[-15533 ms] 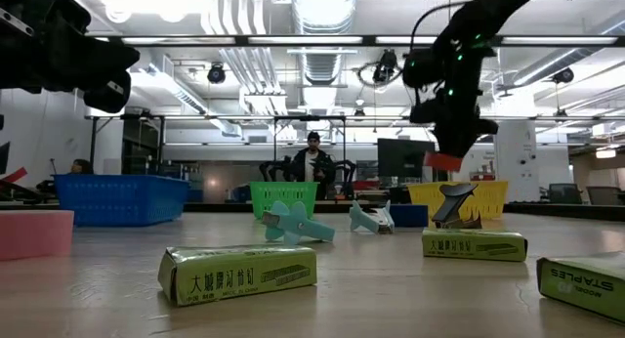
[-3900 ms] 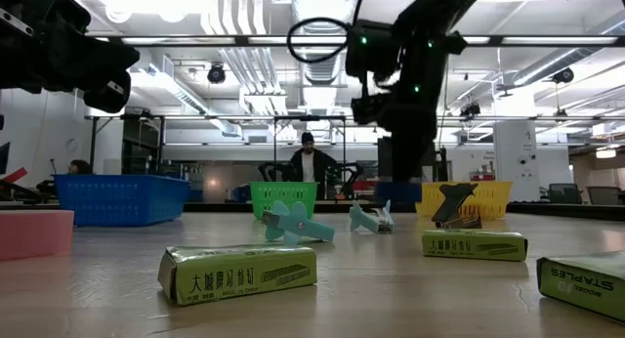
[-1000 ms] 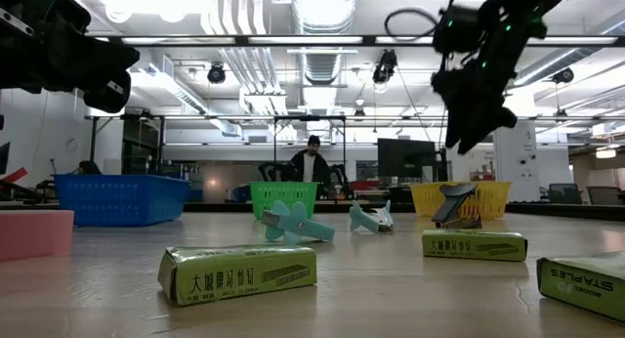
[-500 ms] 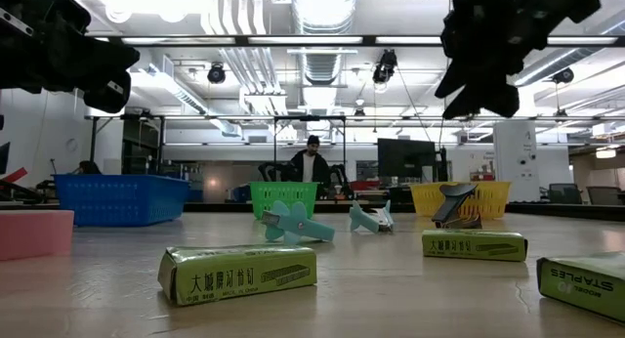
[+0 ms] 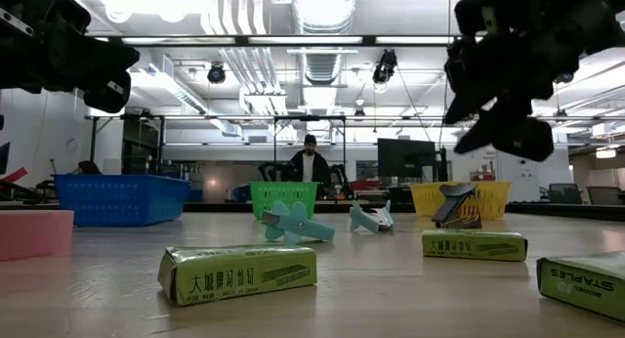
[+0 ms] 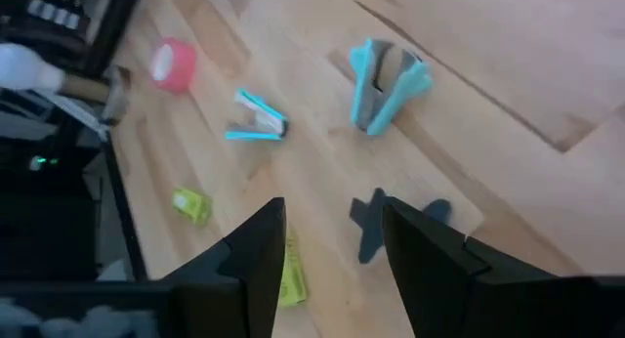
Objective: Pick and place Stapler, Stapler remover, tape
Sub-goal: Put the black staple remover into the green bin
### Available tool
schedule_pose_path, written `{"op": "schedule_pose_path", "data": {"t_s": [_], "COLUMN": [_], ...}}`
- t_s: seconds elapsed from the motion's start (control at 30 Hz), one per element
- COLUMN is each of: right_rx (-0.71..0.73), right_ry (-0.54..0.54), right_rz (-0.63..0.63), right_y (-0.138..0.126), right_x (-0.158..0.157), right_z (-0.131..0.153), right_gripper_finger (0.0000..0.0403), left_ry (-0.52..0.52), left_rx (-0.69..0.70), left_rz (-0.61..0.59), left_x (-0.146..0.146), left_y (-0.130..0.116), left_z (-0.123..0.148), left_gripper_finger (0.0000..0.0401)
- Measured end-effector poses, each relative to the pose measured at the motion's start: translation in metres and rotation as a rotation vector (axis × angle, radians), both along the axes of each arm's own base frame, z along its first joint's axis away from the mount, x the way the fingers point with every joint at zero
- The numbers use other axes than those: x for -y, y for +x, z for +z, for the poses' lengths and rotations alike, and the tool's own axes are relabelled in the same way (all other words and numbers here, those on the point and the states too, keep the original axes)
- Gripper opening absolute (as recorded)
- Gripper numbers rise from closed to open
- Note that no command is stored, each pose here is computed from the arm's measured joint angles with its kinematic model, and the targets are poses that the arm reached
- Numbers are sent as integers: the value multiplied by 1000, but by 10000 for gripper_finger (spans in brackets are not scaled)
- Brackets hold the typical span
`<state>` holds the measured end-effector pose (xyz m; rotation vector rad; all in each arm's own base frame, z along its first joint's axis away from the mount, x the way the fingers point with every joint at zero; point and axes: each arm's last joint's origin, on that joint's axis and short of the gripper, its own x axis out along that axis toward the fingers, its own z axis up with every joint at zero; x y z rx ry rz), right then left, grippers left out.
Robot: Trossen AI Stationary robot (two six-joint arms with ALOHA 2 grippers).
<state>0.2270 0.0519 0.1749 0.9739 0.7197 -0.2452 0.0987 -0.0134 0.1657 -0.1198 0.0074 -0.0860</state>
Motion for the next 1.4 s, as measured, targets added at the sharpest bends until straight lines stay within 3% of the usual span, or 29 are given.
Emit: {"op": "schedule_pose_path", "data": {"t_s": [0.7, 1.4], "right_rx": [-160, -153], "right_ry": [82, 53], "right_rz": [47, 15], "right_y": [10, 17], "right_x": [-17, -14], "right_z": [-28, -37], "right_gripper_finger": [148, 128], "left_ry": [0, 0], "left_rx": [-1, -2], "left_rz": [0, 0], "left_x": [0, 0], "left_y": [0, 0], "left_z": [0, 0], "left_gripper_finger": [26, 26]}}
